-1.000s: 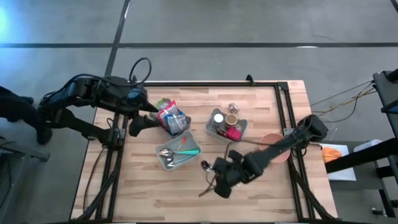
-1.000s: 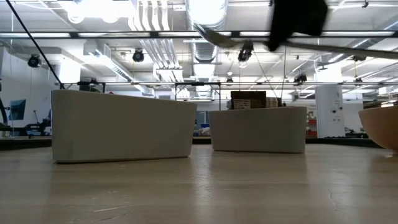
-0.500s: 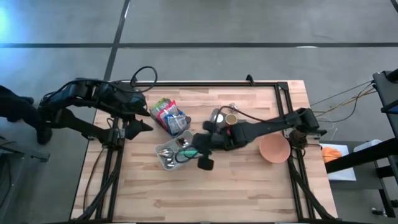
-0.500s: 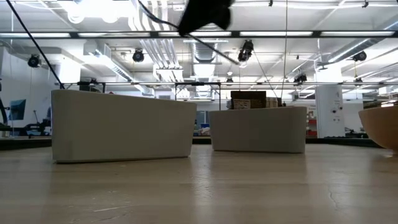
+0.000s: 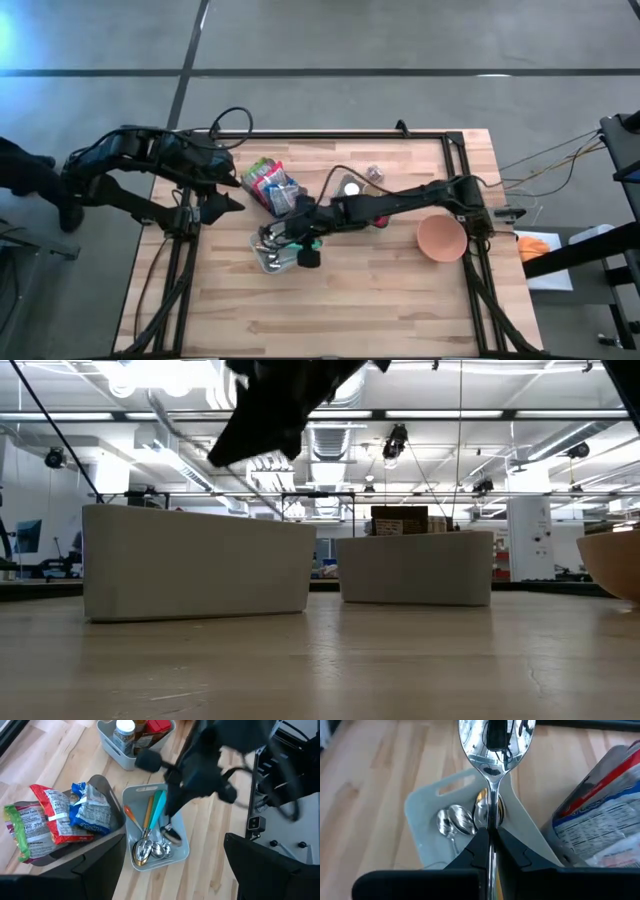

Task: Pick & Place Food Item
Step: Put the silver spoon into the bottom gray bin

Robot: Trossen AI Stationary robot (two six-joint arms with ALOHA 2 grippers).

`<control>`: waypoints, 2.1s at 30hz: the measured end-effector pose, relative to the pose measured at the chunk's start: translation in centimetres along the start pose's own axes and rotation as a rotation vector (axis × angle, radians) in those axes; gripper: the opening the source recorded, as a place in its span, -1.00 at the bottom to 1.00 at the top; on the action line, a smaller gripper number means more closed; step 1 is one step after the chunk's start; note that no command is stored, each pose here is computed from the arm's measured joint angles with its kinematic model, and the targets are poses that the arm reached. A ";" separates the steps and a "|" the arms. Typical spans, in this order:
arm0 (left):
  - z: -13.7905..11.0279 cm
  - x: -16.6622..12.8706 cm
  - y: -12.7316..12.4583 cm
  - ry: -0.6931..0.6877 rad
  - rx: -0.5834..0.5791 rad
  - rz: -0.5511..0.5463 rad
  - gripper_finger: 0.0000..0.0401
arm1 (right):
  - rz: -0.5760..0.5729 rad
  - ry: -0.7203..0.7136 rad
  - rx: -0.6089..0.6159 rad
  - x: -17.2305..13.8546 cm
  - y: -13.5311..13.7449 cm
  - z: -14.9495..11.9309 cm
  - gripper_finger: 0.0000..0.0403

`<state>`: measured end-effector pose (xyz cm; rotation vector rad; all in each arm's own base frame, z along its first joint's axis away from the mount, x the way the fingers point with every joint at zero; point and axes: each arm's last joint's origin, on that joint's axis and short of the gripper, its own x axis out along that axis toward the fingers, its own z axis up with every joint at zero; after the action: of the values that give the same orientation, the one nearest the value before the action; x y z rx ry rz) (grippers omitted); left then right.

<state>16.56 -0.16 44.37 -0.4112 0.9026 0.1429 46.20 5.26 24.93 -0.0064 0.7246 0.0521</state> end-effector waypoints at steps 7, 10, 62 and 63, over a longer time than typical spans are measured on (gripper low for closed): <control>0.0 0.0 0.0 0.002 0.002 0.001 0.69 | 0.010 0.071 0.036 2.5 -0.4 -0.7 -0.96; 0.0 0.0 0.0 0.005 0.009 0.002 0.69 | 0.004 0.156 0.062 3.5 -0.9 -1.9 -0.96; -0.5 0.0 0.2 0.049 0.022 0.021 0.69 | 0.063 0.580 0.249 3.4 -2.0 -7.8 -0.96; -0.5 0.0 0.2 0.049 0.022 0.021 0.69 | 0.061 0.583 0.247 3.4 -2.0 -7.8 -0.96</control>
<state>16.13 -0.15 44.07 -0.3859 0.9561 0.1427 43.63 3.27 16.79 0.2456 1.3105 0.0180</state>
